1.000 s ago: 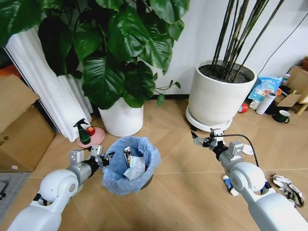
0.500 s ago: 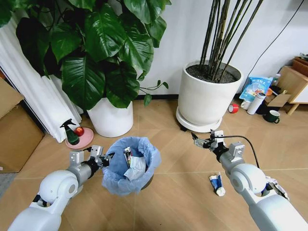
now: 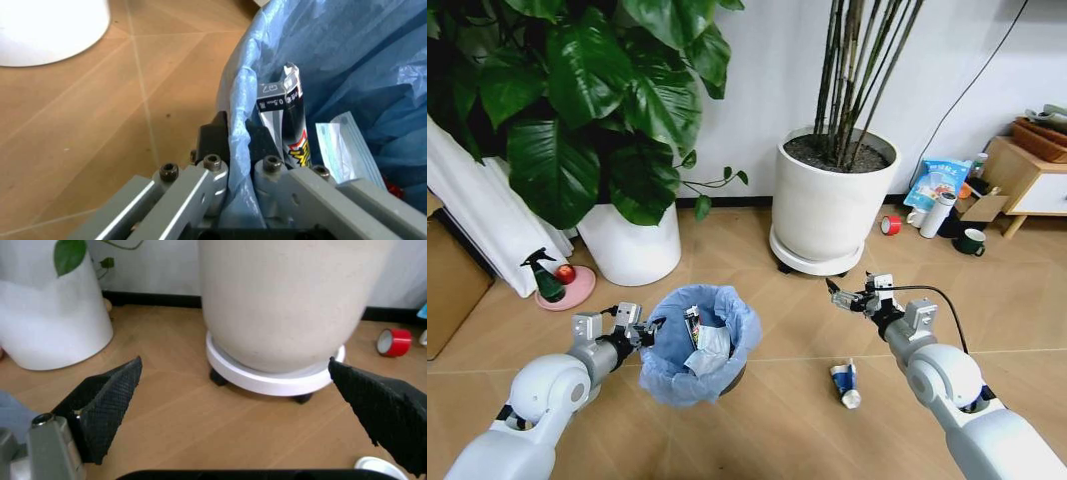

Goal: Pick up the trash bin and place the garbage on the floor into it.

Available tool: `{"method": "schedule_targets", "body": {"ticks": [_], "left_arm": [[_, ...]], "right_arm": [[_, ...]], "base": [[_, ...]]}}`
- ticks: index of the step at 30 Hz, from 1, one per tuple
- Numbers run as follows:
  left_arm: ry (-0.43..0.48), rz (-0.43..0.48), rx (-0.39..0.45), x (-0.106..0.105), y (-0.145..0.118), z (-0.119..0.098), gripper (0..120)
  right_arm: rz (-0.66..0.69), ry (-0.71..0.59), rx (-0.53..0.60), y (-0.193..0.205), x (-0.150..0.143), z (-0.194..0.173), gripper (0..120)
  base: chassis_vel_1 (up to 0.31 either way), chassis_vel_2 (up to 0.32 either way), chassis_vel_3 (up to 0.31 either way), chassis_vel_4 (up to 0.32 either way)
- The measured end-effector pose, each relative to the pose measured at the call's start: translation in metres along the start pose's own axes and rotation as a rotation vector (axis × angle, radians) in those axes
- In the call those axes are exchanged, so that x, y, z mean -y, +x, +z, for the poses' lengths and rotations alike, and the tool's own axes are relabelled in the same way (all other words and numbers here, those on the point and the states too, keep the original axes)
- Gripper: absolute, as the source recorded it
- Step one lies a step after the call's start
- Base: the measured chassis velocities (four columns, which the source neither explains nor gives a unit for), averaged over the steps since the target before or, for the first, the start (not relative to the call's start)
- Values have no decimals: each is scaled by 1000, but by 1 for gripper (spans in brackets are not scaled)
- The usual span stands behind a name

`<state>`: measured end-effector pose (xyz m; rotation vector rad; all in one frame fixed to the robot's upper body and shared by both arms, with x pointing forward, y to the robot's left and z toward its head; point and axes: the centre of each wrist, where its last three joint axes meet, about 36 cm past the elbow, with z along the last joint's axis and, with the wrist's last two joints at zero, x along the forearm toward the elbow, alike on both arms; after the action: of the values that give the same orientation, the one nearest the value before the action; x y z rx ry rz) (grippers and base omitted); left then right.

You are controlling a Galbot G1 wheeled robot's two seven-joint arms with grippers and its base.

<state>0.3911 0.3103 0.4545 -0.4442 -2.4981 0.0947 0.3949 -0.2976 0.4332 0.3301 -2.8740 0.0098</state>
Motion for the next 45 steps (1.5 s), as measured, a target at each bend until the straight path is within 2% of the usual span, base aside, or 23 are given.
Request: {"method": "schedule_targets", "body": {"ticks": [30,35,40,45], "left_arm": [[10,-6,8,0,-1,1,0],[25,-45,27,-12,-2,-2,0],[23,-64,32,-26,3,-9,0],[27,-71,36,-32,4,-13,0]], "right_arm": [[3,5,-8,0,3,11,100],[-72,27,-51,6,8,25,100],[-236,34,-154,18,15,55,100],[-309,28,-226,15,3,78,100]], "base": [[-163,-162,163,161],[-106,-118,102,99],[-14,-9,9,10],[28,31,-14,-15]]}}
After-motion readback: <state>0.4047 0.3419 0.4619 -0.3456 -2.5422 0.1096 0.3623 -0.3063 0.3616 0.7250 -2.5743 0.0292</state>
